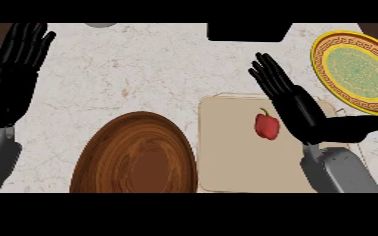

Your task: Pick the bell pepper from the tray and place it in the plate

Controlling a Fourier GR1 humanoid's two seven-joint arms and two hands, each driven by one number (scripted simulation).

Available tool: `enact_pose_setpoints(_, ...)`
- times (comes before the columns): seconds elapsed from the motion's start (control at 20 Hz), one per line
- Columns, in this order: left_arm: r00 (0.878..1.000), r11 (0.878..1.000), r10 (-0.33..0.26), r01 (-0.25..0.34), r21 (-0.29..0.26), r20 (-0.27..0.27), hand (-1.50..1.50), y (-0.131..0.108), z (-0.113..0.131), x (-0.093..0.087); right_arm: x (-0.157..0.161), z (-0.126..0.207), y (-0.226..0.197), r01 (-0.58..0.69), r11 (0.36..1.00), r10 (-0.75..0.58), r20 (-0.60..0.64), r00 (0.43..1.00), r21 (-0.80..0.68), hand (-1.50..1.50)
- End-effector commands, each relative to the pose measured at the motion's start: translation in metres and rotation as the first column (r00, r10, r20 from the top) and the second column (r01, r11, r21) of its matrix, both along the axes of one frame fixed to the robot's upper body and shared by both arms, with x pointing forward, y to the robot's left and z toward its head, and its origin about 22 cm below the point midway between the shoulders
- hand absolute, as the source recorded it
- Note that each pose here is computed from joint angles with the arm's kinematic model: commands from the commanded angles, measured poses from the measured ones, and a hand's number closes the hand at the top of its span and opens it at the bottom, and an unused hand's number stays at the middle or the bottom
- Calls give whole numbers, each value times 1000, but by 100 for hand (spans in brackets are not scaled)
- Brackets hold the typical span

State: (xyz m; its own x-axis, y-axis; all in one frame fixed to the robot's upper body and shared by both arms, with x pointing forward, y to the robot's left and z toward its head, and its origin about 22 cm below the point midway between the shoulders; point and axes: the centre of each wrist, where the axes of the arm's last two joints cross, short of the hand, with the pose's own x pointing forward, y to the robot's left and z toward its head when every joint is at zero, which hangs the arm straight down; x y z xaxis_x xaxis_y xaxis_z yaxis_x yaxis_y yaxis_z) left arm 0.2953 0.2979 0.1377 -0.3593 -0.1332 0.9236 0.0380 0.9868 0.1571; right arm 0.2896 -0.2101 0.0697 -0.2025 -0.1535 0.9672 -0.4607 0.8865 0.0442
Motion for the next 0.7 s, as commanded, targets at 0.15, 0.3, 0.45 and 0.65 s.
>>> enact_pose_setpoints(0.15,950,991,137,-128,49,-281,0,13,-65,-18,9,7,-83,77,996,-81,104,991,38,150)
enact_pose_setpoints(0.3,909,986,166,-159,51,-382,0,17,-80,-21,14,62,-128,313,848,-163,351,922,-427,150)
enact_pose_setpoints(0.45,866,979,196,-202,37,-461,0,14,-103,-24,-4,-23,-132,564,825,-556,242,795,43,-150)
enact_pose_setpoints(0.65,856,986,163,-159,50,-490,0,4,-109,-22,-38,-107,-128,448,894,-424,308,852,-8,-150)
